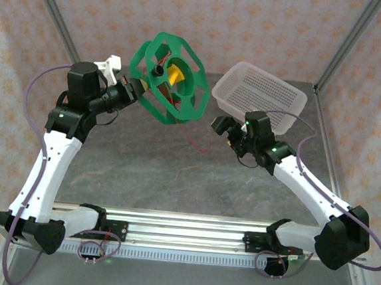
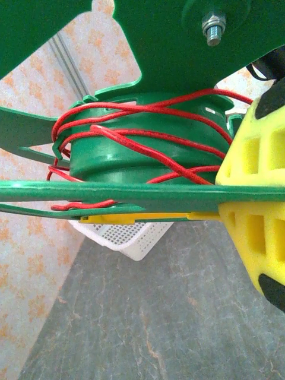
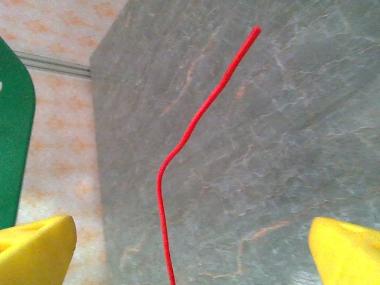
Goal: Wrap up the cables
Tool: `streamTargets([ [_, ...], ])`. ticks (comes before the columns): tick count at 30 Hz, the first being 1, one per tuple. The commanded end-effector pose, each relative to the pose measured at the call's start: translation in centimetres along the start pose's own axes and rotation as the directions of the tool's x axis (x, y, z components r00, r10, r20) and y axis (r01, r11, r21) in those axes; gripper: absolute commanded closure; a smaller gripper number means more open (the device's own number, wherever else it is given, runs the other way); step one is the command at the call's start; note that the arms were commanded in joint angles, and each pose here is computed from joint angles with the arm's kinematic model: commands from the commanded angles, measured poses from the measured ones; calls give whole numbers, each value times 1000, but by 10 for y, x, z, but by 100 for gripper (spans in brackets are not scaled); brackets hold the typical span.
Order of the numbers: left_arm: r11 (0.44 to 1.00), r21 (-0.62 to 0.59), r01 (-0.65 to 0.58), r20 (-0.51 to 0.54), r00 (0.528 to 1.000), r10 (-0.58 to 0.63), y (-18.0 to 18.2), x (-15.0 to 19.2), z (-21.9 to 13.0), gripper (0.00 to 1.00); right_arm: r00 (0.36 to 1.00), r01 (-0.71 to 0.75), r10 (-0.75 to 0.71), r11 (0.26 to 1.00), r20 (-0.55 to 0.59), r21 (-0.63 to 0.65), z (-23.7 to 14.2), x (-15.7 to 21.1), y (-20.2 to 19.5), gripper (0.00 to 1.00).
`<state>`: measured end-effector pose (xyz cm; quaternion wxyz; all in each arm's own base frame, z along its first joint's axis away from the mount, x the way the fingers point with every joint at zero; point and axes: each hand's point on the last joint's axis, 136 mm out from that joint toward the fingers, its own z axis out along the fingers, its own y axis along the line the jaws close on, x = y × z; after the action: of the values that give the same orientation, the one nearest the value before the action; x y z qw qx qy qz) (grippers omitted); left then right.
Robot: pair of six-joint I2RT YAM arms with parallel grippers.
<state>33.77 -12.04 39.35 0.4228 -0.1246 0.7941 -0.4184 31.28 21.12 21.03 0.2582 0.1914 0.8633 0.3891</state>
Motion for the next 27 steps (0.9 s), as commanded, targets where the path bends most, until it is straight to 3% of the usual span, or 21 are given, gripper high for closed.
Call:
streamTargets([
  [1, 984, 138, -108, 120, 988, 92, -44, -22, -19, 100, 998, -49, 53, 993, 36, -111, 2, -8, 14, 2],
  [10, 983, 158, -98, 113, 990, 81, -47, -17, -22, 100, 986, -114, 136, 973, 95, -201, 20, -31, 17, 29],
  [17, 981, 178, -82, 105, 992, 64, -48, -14, -22, 100, 982, -152, 173, 964, 77, -220, 36, -39, 18, 33],
  [21, 980, 181, -78, 101, 993, 60, -47, -12, -23, 100, 981, -159, 180, 960, 74, -233, 40, -43, 21, 57],
  [27, 979, 190, -69, 100, 994, 51, -47, -10, -23, 100, 979, -180, 196, 958, 50, -224, 53, -44, 17, 51],
])
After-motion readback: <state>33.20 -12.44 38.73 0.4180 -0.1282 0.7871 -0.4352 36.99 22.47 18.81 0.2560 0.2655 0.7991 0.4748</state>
